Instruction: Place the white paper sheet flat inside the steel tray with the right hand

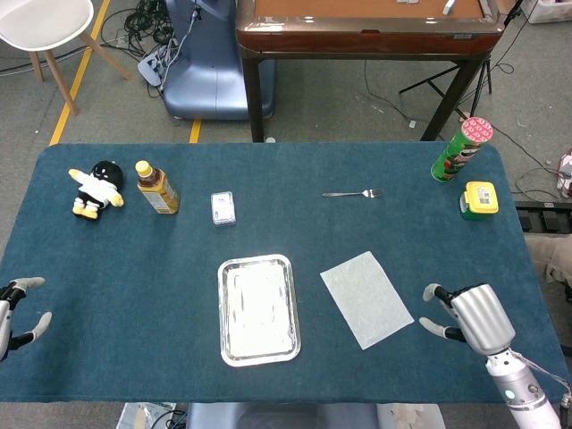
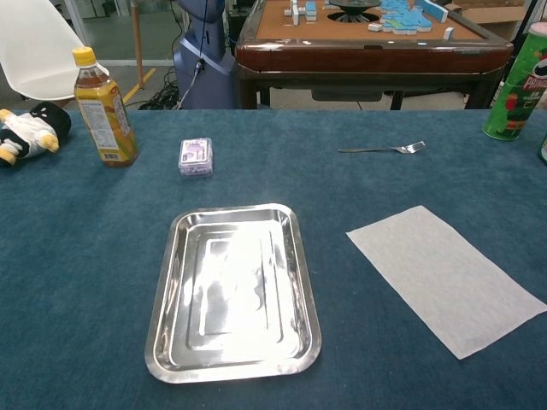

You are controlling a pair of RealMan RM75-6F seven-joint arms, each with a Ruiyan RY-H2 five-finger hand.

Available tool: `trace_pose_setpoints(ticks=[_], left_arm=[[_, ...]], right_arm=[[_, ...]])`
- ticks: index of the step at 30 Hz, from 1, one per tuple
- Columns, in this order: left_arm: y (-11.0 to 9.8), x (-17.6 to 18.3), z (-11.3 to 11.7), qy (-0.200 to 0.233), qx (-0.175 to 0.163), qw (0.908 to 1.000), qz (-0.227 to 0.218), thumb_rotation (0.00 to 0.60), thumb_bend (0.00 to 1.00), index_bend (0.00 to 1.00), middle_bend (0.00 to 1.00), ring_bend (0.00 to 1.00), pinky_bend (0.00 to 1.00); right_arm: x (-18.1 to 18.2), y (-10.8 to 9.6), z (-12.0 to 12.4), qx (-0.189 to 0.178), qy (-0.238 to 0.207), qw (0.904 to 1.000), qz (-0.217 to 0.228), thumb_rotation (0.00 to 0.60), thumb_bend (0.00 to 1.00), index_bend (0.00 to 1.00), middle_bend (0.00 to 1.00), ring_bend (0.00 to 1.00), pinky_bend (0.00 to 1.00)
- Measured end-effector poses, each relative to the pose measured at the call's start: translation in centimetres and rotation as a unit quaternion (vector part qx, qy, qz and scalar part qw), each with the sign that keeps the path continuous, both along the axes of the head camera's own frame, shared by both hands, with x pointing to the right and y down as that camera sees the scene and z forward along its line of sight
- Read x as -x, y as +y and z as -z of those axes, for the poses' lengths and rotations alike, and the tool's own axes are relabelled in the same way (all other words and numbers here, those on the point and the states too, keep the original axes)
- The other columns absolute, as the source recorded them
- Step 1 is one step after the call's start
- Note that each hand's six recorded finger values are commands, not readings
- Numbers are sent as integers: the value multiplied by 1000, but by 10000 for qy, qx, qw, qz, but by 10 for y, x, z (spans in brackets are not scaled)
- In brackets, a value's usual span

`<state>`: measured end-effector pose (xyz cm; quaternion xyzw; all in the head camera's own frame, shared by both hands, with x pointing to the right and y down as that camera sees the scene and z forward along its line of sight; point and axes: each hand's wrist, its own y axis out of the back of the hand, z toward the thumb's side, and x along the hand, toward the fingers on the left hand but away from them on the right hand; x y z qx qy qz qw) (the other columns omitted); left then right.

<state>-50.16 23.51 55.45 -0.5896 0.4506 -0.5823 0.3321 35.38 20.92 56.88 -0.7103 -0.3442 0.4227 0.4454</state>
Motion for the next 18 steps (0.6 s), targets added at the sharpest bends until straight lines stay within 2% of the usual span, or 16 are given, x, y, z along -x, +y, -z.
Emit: trace_pose_setpoints(ticks=[18], left_arm=[[0, 2, -3, -22, 93, 9999, 31, 600, 279, 342, 379, 382, 546]], right_arm=[[22, 28, -38, 620, 212, 9972, 349, 600, 0, 533, 1000, 1000, 1000]])
